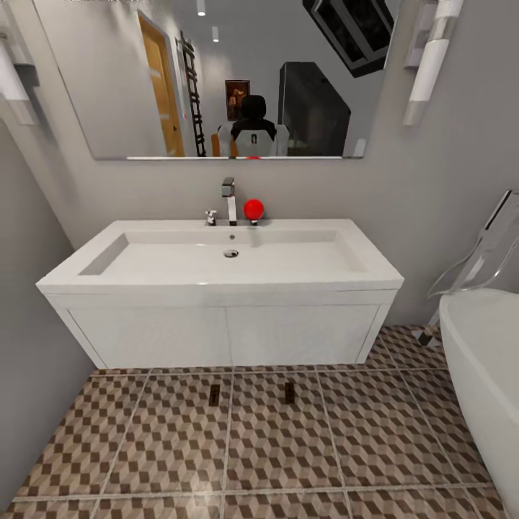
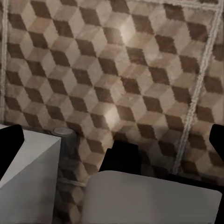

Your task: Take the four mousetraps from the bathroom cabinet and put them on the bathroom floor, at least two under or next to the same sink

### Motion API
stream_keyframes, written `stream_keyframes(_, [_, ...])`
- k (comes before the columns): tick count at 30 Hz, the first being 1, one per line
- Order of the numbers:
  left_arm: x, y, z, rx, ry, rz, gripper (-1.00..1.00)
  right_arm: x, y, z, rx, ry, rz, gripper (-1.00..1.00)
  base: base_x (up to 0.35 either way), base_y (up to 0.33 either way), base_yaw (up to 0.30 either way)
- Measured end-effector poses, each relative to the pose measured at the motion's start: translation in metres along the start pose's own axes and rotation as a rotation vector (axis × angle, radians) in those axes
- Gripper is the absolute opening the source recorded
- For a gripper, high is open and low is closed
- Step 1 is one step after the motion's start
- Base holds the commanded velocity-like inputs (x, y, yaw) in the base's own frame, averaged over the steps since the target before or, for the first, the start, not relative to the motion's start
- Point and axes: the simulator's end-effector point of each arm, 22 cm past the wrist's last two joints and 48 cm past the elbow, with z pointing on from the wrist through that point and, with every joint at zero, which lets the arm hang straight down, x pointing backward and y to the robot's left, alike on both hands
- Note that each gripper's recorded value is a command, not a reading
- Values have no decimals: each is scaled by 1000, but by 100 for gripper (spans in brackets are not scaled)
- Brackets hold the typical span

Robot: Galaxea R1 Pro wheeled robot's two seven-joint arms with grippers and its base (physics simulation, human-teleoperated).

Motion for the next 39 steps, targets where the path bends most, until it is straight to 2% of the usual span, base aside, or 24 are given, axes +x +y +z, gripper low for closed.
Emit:
stream_keyframes(7, [-10, 16, -10, -18, -17, -1, 100, -4, -3, -12, 0, 2, 1, 100, 0, 0, 0])
stream_keyframes(31, [-23, 24, -51, -21, -18, -1, 100, -16, -16, -51, 2, 3, 0, 100, 0, 0, 0])
stream_keyframes(39, [-26, 26, -64, -21, -18, -1, 100, -19, -13, -65, -5, 5, 3, 100, 0, 0, 0])
